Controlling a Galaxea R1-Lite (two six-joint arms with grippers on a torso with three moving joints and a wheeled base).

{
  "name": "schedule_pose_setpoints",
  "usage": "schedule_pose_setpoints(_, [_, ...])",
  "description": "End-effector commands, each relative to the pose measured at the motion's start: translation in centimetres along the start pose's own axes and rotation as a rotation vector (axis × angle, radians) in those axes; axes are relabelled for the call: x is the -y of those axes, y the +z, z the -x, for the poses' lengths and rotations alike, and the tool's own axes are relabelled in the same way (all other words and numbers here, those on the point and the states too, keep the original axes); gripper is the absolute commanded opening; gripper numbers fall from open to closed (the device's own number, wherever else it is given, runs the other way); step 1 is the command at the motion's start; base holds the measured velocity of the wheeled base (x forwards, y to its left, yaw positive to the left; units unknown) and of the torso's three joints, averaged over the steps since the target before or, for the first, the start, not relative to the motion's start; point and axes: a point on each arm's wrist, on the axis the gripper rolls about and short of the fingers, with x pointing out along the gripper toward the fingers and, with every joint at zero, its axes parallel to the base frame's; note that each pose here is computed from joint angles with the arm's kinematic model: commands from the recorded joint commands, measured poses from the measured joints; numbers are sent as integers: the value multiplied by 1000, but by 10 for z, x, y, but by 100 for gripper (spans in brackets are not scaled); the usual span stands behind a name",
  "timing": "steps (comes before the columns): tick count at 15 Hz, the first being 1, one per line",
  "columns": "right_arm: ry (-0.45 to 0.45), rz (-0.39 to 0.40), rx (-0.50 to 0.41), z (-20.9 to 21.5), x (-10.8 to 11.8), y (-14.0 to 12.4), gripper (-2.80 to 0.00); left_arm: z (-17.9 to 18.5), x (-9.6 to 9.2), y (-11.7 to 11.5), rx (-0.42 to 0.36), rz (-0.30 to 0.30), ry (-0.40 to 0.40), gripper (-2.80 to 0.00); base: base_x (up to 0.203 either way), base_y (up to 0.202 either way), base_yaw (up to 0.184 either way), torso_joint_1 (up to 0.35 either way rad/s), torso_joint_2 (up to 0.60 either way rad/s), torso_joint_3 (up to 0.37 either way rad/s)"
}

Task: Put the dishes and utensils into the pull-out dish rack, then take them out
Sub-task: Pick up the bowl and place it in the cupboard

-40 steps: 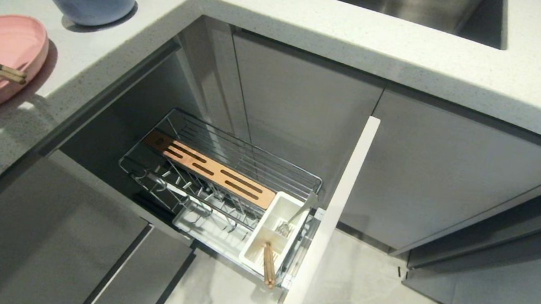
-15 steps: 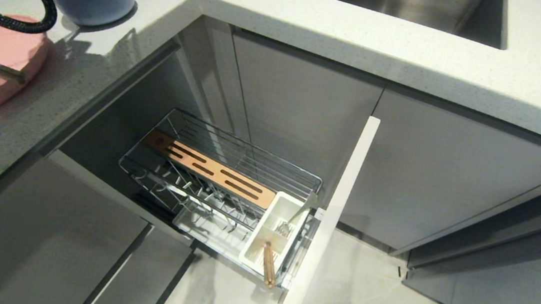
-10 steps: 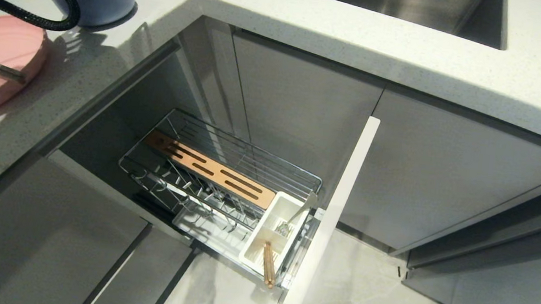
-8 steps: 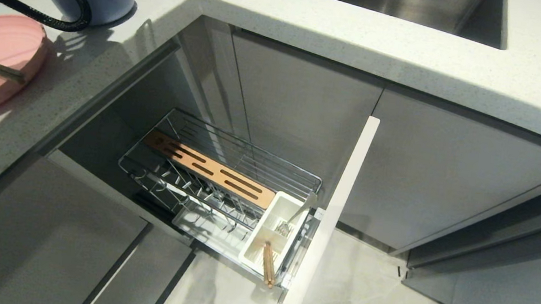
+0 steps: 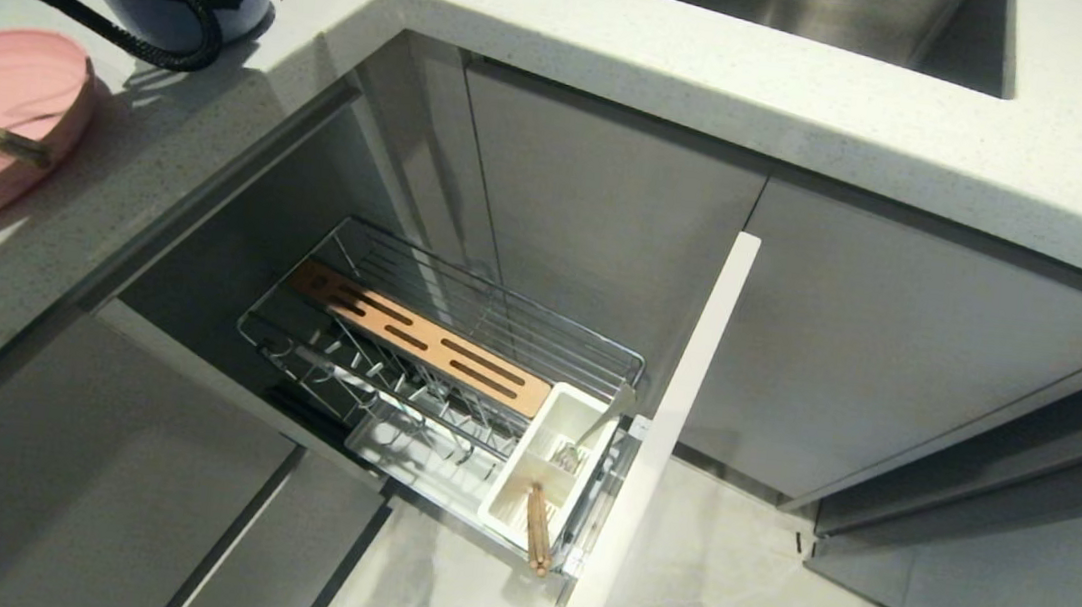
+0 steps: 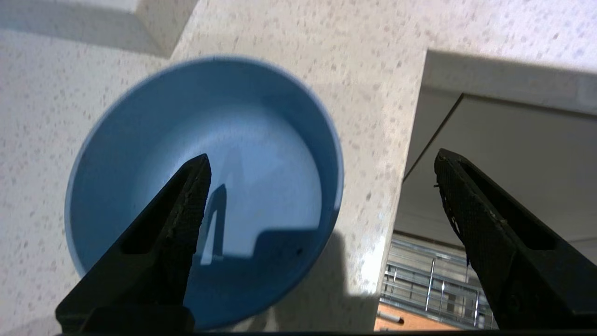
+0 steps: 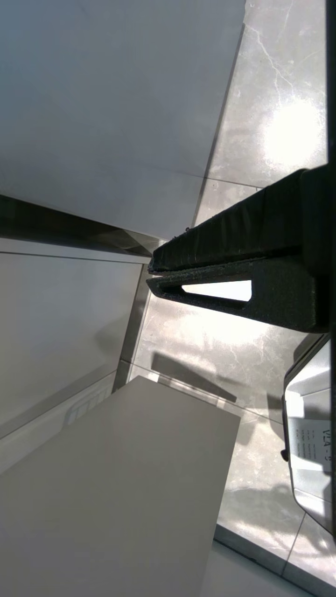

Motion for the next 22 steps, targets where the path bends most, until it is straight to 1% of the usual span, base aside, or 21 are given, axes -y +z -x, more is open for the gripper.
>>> schedule_pose_setpoints(1, [0, -1, 5, 0, 0, 0, -280, -6, 3, 1, 3, -2, -6, 0, 0, 0, 0, 0, 0, 0])
schedule_pose_setpoints(6, [0, -1, 5, 0, 0, 0, -280, -11, 8, -2, -7, -41, -17, 0, 0, 0, 0, 0, 0, 0])
schedule_pose_setpoints(12, [0, -1, 5, 0, 0, 0, -280, -15, 9, -4, -10, -45, -14, 0, 0, 0, 0, 0, 0, 0])
schedule_pose_setpoints(13, [0, -1, 5, 0, 0, 0, -280, -17, 9, -5, -13, -48, -15, -280, 0, 0, 0, 0, 0, 0])
schedule_pose_setpoints(18, [0, -1, 5, 0, 0, 0, -280, -18, 11, -5, -6, -49, -24, -280, 0, 0, 0, 0, 0, 0])
schedule_pose_setpoints(22, [0, -1, 5, 0, 0, 0, -280, -14, 17, -1, 13, -47, -51, -280, 0, 0, 0, 0, 0, 0])
